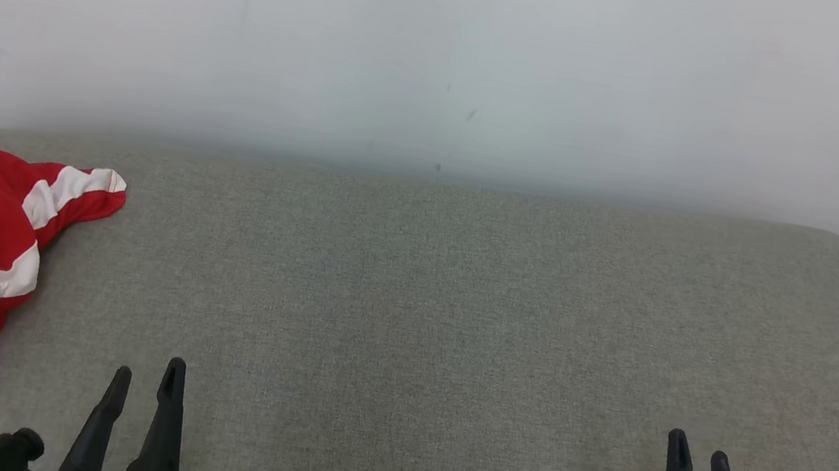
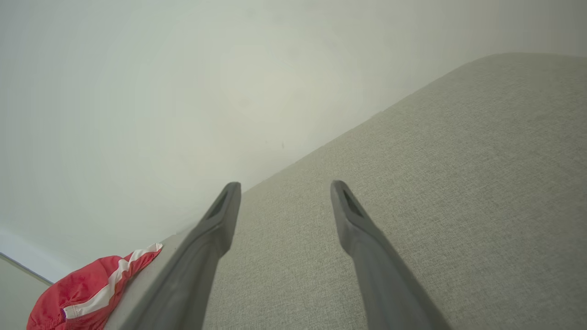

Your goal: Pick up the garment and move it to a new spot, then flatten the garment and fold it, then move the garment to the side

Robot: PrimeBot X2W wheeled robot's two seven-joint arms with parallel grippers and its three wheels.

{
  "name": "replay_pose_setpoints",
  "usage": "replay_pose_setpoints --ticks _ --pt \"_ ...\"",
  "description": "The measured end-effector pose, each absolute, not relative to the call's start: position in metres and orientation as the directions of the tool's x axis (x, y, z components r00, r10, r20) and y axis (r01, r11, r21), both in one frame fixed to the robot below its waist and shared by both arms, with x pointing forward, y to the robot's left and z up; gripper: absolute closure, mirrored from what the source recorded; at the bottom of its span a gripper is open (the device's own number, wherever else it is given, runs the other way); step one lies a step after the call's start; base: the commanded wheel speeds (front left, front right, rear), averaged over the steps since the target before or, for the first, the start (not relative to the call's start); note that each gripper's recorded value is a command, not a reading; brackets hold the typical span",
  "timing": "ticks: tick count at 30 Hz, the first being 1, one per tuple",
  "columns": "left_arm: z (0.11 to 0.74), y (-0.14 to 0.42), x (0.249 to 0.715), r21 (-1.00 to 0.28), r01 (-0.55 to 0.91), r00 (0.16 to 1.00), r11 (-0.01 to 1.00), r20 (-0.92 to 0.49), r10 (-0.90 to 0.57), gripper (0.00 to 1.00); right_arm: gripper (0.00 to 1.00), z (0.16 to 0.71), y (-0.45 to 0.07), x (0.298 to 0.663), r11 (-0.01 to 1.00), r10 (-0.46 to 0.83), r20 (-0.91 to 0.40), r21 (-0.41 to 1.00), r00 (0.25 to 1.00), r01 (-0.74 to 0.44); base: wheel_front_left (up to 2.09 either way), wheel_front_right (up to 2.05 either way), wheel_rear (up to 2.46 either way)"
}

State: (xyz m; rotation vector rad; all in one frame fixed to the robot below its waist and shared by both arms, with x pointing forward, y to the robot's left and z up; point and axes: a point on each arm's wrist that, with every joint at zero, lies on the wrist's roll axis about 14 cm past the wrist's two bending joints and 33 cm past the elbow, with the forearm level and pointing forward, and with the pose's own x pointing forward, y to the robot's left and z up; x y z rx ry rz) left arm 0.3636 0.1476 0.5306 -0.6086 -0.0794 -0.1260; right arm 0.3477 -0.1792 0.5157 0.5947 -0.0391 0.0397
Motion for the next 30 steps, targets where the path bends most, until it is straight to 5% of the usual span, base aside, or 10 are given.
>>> replay_pose_setpoints --ticks 30 --pt "0.543 0.130 0.356 -0.236 0.211 0.970 0.948 0.171 -0.174 0.00 0.00 0.538 -0.159 0.339 0.956 0.099 0.153 0.259 0.983 -0.136 0.00 0.00 0.00"
